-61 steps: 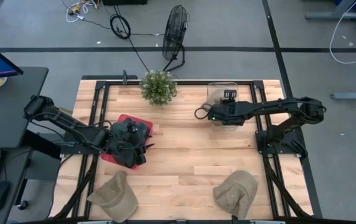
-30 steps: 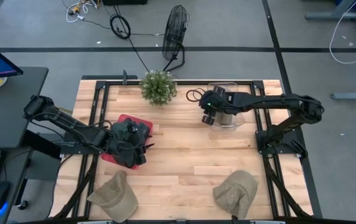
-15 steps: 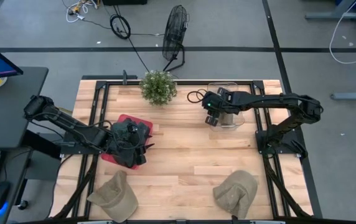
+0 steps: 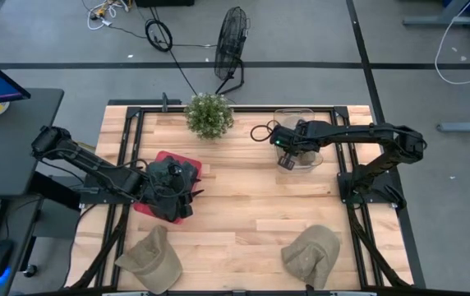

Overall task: Pick & Place hat
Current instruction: Put the top brown cap into the transparent bin, then put the right brown cap into the transparent bin

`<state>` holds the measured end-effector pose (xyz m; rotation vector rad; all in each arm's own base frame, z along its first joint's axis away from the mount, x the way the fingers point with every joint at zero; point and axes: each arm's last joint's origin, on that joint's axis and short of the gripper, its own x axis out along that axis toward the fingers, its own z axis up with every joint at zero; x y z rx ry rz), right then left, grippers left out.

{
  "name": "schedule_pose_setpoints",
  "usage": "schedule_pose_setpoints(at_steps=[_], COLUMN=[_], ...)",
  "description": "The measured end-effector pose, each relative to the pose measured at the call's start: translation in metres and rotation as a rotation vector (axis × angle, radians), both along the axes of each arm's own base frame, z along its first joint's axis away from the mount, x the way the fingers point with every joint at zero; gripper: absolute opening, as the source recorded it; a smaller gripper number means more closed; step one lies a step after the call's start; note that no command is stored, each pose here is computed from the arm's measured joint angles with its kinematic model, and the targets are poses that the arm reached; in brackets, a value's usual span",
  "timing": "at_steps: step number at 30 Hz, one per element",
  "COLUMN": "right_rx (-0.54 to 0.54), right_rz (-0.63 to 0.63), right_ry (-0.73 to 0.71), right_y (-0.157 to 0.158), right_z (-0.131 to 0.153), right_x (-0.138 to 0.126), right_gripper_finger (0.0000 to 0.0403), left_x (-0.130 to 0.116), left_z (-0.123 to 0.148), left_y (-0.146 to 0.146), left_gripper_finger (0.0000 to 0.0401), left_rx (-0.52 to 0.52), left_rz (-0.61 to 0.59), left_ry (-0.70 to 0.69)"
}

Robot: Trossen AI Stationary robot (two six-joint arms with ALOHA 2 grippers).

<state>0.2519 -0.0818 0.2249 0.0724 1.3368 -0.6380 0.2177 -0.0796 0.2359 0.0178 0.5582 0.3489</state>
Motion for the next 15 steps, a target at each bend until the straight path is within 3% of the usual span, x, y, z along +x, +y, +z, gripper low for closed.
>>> schedule_pose_setpoints(at_steps=[7, 15], right_rx=[0.016, 0.025], right_rz=[0.013, 0.07], right_ry=[-0.011, 0.008], right_y=[0.008, 0.039], right_z=[0.003, 0.037], right_x=[0.001, 0.008], right_gripper_finger=[0.0013, 0.0086], left_x=[0.0, 0.0], left_z=[0.0, 0.0], left_y=[0.0, 0.0], left_gripper_finger=[0.0165, 0.0165], left_rx=[0.0, -0.002], left_rz=[0.0, 0.001], left_ry=[0.0, -0.001])
